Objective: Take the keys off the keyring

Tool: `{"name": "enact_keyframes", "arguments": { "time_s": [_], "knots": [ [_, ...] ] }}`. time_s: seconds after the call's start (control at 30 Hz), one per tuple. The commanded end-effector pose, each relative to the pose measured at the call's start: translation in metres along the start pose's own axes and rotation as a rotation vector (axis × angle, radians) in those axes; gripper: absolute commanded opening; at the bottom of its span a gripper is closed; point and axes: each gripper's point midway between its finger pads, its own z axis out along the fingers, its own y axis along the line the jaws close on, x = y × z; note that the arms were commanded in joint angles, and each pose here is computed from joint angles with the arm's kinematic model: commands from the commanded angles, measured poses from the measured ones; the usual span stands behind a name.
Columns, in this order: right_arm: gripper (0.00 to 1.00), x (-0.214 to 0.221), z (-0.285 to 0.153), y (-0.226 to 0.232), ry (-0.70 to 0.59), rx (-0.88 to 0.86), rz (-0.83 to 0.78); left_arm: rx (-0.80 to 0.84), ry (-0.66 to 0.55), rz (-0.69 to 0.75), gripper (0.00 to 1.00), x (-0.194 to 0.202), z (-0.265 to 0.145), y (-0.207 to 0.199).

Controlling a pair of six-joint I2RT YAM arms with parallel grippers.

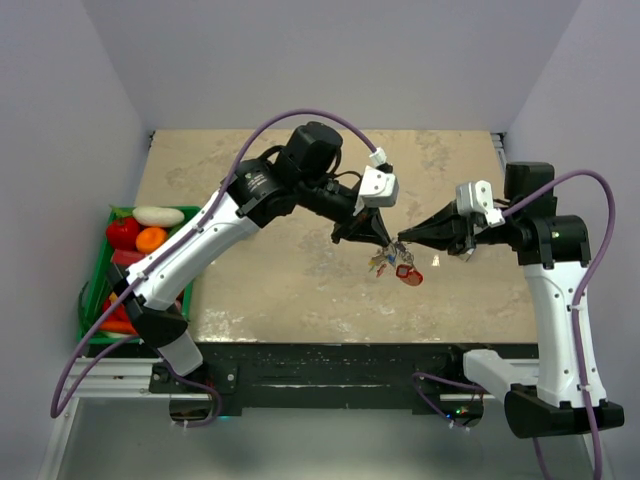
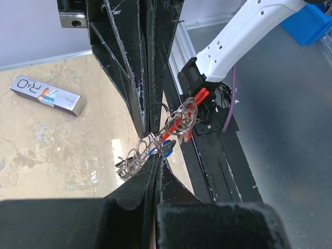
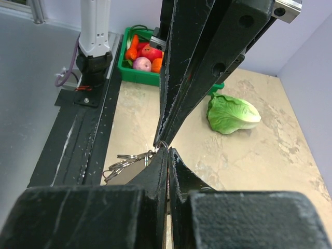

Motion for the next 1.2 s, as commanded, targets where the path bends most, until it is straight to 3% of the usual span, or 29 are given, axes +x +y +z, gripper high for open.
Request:
{"name": "enact_keyframes", "arguments": {
  "time_s": [0.0,0.5,0.8,0.9,1.03,1.17],
  "knots": [
    [0.00,-0.035,0.003,0.014,-0.131,-0.081,-0.074,-0.002,0.012,-0.022,0.00,0.005,0.010,0.003],
    [0.00,-0.030,0.009,0.023,-0.142,-0.119,-0.071,-0.026,0.058,-0.066,0.00,0.019,0.029,0.011],
    [0.00,-0.025,0.009,0.028,-0.140,-0.120,-0.065,-0.125,0.027,-0.022,0.00,0.003,0.006,0.022],
    [0.00,-0.024,0.009,0.030,-0.139,-0.119,-0.065,-0.191,0.012,0.000,0.09,-0.004,-0.012,0.031],
    [0.00,-0.026,0.008,0.031,-0.140,-0.120,-0.071,-0.235,-0.010,0.041,0.28,-0.017,-0.030,0.032],
    [0.00,-0.027,0.008,0.029,-0.139,-0.117,-0.072,-0.222,-0.030,0.084,0.34,-0.027,-0.039,0.021]
  ]
}}
